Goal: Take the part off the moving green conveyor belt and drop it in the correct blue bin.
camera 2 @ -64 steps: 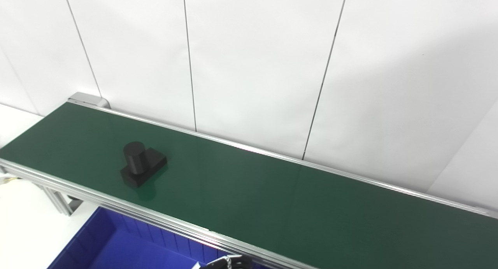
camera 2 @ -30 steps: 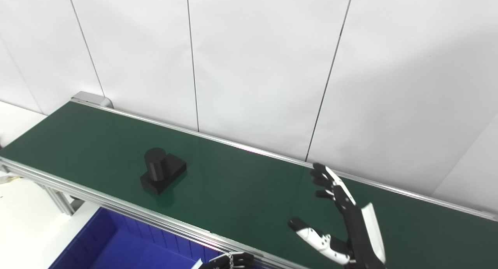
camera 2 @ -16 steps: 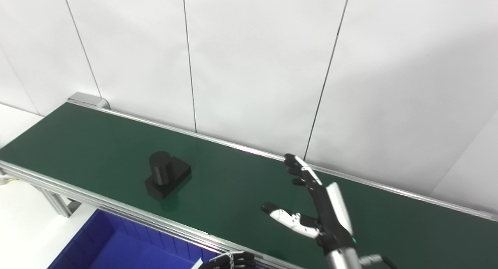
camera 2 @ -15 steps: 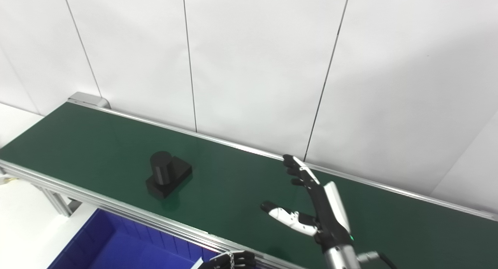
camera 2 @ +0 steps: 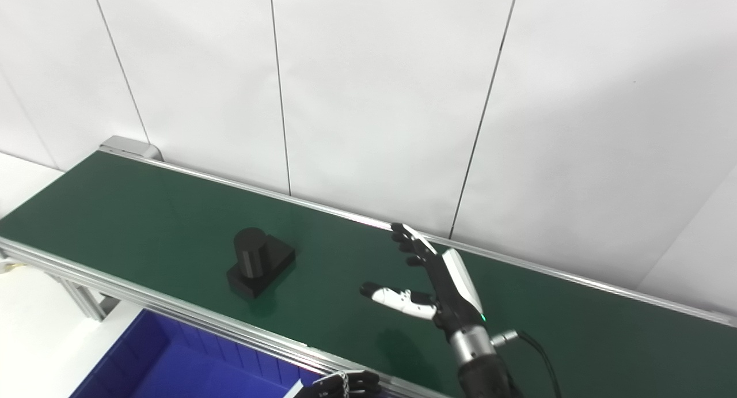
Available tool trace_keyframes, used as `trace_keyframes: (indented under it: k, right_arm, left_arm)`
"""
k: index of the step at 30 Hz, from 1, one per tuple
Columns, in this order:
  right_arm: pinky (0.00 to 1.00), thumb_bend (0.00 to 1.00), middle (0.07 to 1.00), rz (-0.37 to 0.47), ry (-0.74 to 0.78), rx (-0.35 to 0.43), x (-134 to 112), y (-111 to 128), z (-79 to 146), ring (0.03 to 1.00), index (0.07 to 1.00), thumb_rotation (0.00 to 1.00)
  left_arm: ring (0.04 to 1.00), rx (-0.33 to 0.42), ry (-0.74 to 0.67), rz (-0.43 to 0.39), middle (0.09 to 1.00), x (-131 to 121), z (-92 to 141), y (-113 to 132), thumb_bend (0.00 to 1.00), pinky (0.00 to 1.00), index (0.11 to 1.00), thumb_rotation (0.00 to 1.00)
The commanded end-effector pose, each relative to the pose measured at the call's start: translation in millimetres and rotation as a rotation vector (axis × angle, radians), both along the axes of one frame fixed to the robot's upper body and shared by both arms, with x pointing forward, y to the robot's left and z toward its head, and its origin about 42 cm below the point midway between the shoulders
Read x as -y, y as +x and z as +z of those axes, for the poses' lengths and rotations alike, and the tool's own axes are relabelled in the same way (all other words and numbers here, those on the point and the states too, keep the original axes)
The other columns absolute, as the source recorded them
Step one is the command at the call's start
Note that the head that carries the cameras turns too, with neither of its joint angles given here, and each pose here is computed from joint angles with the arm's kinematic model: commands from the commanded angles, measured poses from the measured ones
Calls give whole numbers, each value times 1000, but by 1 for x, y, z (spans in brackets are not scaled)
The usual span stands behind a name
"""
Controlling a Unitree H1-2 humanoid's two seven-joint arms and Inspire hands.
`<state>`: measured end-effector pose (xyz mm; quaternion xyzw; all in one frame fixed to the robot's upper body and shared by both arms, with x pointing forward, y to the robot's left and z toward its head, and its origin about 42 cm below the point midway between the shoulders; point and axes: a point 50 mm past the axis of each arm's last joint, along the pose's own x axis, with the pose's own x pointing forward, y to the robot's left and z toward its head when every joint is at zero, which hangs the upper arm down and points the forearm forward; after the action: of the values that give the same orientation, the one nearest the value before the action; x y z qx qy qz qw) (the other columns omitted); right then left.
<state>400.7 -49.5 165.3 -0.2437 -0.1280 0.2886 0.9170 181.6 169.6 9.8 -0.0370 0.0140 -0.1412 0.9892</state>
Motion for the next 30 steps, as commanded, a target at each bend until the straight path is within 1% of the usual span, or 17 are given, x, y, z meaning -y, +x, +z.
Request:
trace_keyframes:
  k: [1,5,10,11,19,21,24,30]
  right_arm:
    - [791,777,853,48,43,113,-20,10,32,848,900,496]
    - [792,775,854,57,9,111,-31,17,36,852,903,493]
    - [780,772,848,66,-25,122,-41,21,40,846,902,500]
    - [790,771,846,68,-29,123,-42,21,41,851,898,496]
    - [798,788,852,95,-64,119,-58,25,41,860,899,525]
    - [804,789,862,102,-77,121,-62,26,42,866,899,527]
    - [787,793,863,112,-92,124,-68,26,43,857,897,537]
    - [776,807,853,134,-91,128,-80,27,38,850,884,519]
  left_arm:
    - [740,66,-18,-11,769,6,9,6,993,691,764,322]
    - [744,68,-23,-12,774,9,9,5,993,691,764,311]
    - [744,68,-25,-13,774,13,10,5,992,688,764,309]
    - [745,68,-25,-13,775,13,10,5,991,688,764,309]
    - [745,66,-35,-16,774,18,9,6,986,687,763,299]
    - [745,67,-30,-16,774,19,9,6,992,683,763,313]
    - [742,66,-35,-15,771,21,10,5,993,681,762,312]
    - [747,68,-35,-16,776,24,10,5,995,682,764,321]
